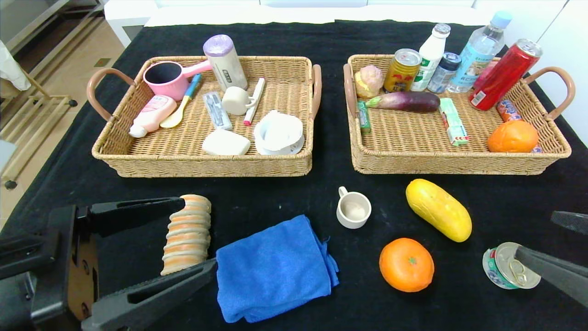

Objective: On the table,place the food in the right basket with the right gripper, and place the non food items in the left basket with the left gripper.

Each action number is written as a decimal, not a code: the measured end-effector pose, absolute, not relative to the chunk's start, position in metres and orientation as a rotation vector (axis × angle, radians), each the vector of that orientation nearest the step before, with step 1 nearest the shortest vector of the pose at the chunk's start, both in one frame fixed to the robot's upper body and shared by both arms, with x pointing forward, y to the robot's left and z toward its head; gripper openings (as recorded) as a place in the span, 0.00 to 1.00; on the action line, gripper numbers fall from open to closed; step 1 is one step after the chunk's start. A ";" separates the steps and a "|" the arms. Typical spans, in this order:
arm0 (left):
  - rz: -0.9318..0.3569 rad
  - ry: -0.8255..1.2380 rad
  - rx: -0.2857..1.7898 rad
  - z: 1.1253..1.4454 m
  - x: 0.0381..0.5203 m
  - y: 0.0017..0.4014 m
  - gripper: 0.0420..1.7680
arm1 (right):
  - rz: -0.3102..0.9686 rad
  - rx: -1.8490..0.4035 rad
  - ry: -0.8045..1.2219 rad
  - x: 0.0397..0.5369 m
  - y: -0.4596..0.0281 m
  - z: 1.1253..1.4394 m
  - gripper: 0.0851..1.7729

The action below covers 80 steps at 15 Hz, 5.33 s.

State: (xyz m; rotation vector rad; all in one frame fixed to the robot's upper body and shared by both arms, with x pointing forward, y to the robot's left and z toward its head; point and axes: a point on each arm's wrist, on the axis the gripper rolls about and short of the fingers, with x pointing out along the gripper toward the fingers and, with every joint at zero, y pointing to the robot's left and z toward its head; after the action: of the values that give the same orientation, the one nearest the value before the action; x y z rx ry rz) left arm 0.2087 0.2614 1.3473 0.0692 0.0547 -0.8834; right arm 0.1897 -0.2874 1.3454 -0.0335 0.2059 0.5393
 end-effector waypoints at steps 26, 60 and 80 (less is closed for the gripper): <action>-0.878 -0.023 0.072 1.354 0.189 0.272 0.97 | 0.068 0.088 0.664 0.246 -0.284 1.348 0.96; -0.880 -0.028 0.086 1.353 0.185 0.274 0.97 | -0.064 0.209 0.946 0.283 -0.284 1.302 0.91; -0.882 -0.032 0.109 1.351 0.185 0.274 0.97 | -0.073 0.206 0.974 0.283 -0.283 1.294 0.63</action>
State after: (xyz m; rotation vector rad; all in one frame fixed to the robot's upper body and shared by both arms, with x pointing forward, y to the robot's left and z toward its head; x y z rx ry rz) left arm 0.1848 0.2742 1.3507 0.1093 -0.0316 -0.8818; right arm 0.2828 -0.2828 1.2940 0.2064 0.9736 -0.0730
